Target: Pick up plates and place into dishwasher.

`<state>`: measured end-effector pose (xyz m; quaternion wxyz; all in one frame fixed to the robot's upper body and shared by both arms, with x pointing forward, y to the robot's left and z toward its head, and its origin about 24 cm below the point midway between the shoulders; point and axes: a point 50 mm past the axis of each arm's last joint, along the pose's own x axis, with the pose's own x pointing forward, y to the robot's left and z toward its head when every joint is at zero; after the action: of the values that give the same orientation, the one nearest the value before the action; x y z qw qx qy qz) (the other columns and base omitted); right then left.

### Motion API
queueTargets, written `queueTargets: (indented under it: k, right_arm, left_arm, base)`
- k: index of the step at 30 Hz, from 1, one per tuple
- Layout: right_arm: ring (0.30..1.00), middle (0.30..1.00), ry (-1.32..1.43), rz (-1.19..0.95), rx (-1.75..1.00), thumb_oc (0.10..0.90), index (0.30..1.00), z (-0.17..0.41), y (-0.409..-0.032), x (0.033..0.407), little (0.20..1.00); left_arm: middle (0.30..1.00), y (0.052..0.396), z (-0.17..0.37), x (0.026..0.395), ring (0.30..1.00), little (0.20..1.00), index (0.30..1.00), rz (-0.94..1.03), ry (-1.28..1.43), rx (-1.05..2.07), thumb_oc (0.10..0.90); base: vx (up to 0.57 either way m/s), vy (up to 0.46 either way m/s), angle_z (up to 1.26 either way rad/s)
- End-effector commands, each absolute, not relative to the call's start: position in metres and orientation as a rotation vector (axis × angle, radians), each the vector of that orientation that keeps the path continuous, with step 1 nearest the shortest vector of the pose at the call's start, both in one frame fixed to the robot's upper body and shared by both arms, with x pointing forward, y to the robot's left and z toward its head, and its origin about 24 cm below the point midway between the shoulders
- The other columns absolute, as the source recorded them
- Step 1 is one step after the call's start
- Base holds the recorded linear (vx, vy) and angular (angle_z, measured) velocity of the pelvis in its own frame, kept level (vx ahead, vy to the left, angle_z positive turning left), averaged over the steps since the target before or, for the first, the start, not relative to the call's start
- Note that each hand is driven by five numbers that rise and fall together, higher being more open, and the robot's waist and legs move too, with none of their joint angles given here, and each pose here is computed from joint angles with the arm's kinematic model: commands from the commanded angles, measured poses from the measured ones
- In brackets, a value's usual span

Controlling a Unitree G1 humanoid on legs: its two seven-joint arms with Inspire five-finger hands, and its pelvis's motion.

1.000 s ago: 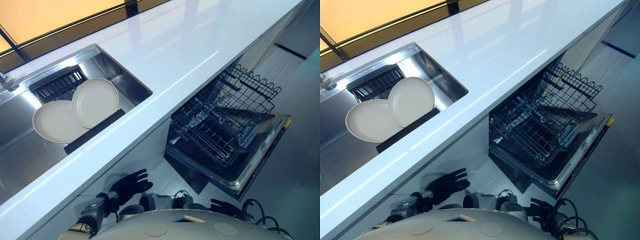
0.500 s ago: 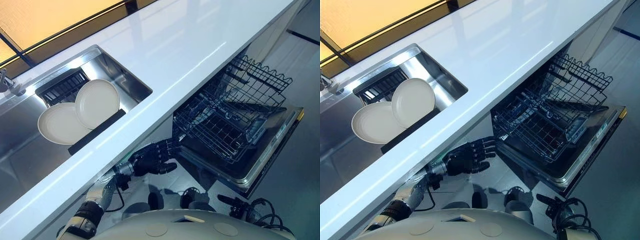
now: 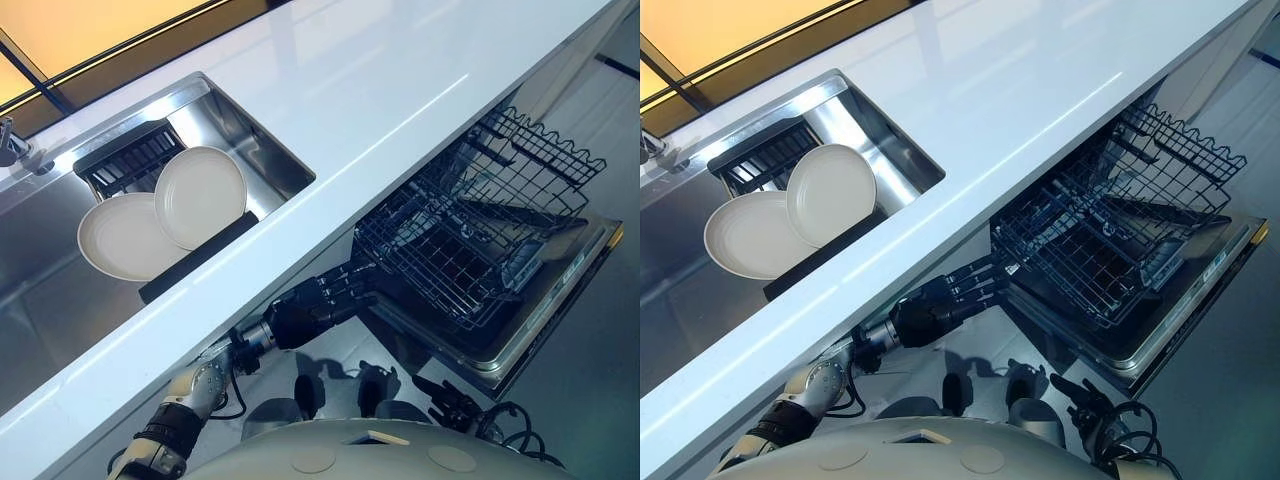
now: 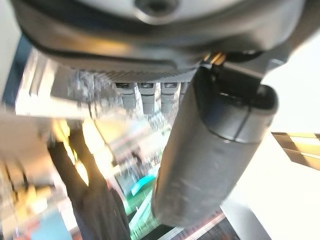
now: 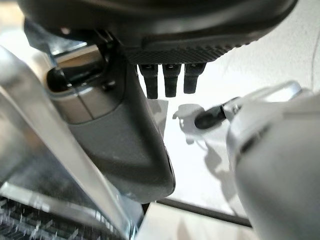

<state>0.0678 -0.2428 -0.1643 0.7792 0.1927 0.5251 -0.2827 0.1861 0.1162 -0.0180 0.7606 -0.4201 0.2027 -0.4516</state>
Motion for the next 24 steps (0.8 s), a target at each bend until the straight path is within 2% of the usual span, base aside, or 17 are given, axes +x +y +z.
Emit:
queueTargets:
  k: [1,3,6,9,15,19,21,23,24]
  right_arm:
    - [0.900,0.900,1.110,-0.656,0.354,0.800,0.900,-0.157,-0.269,0.065,0.900]
    - [0.900,0.900,1.128,-0.640,0.336,0.800,0.900,-0.159,-0.266,0.066,0.900]
    - [0.900,0.900,1.152,-0.610,0.307,0.800,0.900,-0.161,-0.258,0.070,0.900]
    - [0.900,0.900,1.150,-0.587,0.297,0.800,0.900,-0.161,-0.253,0.077,0.900]
    - [0.900,0.900,1.128,-0.519,0.285,0.800,0.900,-0.159,-0.246,0.095,0.900]
    - [0.900,0.900,1.117,-0.516,0.269,0.800,0.900,-0.157,-0.249,0.102,0.900]
    - [0.900,0.900,1.114,-0.523,0.251,0.800,0.900,-0.155,-0.254,0.103,0.900]
    - [0.900,0.900,1.113,-0.532,0.243,0.800,0.900,-0.155,-0.257,0.101,0.900]
    - [0.900,0.900,1.112,-0.540,0.239,0.800,0.900,-0.154,-0.260,0.098,0.900]
  left_arm:
    - [0.900,0.074,0.132,0.212,0.900,0.900,0.900,-1.594,-0.231,-1.225,0.800]
    - [0.900,0.068,0.151,0.207,0.900,0.900,0.900,-1.653,-0.281,-1.502,0.800]
    - [0.900,0.068,0.170,0.214,0.900,0.900,0.900,-1.568,-0.361,-1.853,0.800]
    - [0.900,0.058,0.175,0.211,0.900,0.900,0.900,-1.574,-0.397,-1.900,0.800]
    - [0.900,0.036,0.175,0.203,0.900,0.900,0.900,-1.574,-0.243,-1.943,0.800]
    - [0.900,0.039,0.183,0.205,0.900,0.900,0.900,-1.513,-0.291,-1.767,0.800]
    - [0.900,0.049,0.181,0.214,0.900,0.900,0.900,-1.329,-0.473,-1.399,0.800]
    - [0.900,0.066,0.182,0.221,0.900,0.900,0.900,-1.173,-0.571,-1.209,0.800]
    - [0.900,0.082,0.182,0.227,0.900,0.900,0.900,-1.019,-0.646,-1.053,0.800]
  base:
    - [0.03,-0.039,0.02]
    - [0.03,-0.043,0.00]
    - [0.01,-0.058,0.00]
    - [-0.03,-0.047,0.02]
    - [-0.04,-0.072,0.11]
    - [-0.04,-0.101,0.14]
    - [-0.05,-0.070,0.16]
    - [-0.03,-0.025,0.15]
    - [-0.03,-0.008,0.10]
